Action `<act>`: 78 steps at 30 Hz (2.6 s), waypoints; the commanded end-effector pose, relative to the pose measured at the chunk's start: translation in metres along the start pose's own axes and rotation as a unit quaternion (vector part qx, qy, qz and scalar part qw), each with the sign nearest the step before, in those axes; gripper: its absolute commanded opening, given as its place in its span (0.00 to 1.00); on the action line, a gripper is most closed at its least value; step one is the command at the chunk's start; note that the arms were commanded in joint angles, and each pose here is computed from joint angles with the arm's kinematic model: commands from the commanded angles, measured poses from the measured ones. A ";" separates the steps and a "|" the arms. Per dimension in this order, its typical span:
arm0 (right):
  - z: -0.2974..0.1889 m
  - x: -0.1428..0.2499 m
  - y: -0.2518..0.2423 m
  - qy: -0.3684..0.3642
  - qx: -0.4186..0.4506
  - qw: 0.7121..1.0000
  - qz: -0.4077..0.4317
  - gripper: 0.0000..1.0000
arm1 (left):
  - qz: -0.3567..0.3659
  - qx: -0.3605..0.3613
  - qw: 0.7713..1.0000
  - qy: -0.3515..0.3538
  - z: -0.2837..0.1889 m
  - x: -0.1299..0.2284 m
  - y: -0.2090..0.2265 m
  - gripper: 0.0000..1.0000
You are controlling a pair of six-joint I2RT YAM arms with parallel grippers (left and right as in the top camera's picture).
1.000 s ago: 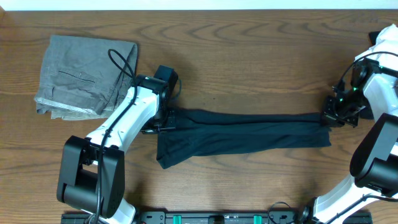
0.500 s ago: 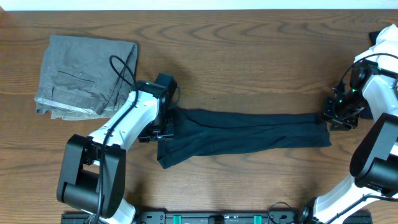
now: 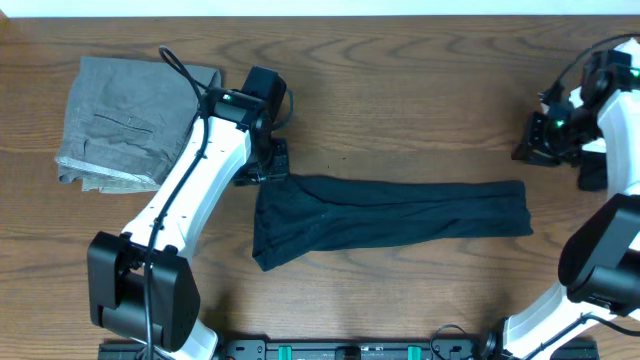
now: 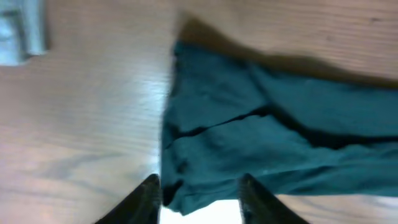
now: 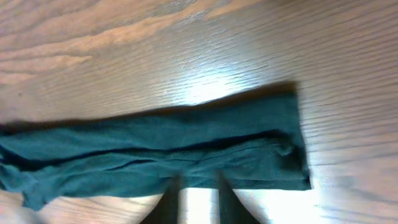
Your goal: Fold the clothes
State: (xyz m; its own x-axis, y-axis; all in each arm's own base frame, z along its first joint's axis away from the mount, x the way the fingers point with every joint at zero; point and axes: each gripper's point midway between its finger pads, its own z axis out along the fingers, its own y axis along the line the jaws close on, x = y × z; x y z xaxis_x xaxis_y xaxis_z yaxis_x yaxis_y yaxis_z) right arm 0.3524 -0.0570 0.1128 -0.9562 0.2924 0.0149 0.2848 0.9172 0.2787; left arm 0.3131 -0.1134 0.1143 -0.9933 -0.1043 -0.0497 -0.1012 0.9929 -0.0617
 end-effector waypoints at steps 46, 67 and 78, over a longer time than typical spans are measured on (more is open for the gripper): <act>0.132 0.021 -0.020 -0.028 0.039 0.998 -0.041 0.01 | 0.019 -0.049 0.996 0.070 0.138 0.010 0.009 0.35; 0.101 -0.063 0.007 -0.195 0.001 0.976 -0.099 0.18 | -0.002 0.030 0.994 -0.106 0.099 -0.091 -0.018 0.43; 0.034 -0.082 0.107 -0.219 -0.087 0.940 -0.247 0.16 | -0.010 0.104 0.949 -0.296 -0.064 -0.141 -0.031 0.51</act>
State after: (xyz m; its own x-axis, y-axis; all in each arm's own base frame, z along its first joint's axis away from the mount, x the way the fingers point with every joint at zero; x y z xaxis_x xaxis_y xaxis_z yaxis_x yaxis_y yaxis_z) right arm 0.4535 -0.0132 0.0793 -0.8823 0.0830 -0.4633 -0.0689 0.9509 0.3016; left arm 0.4432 -0.1384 0.1351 -0.8549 -0.1602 -0.4934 -0.0465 0.9710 -0.2347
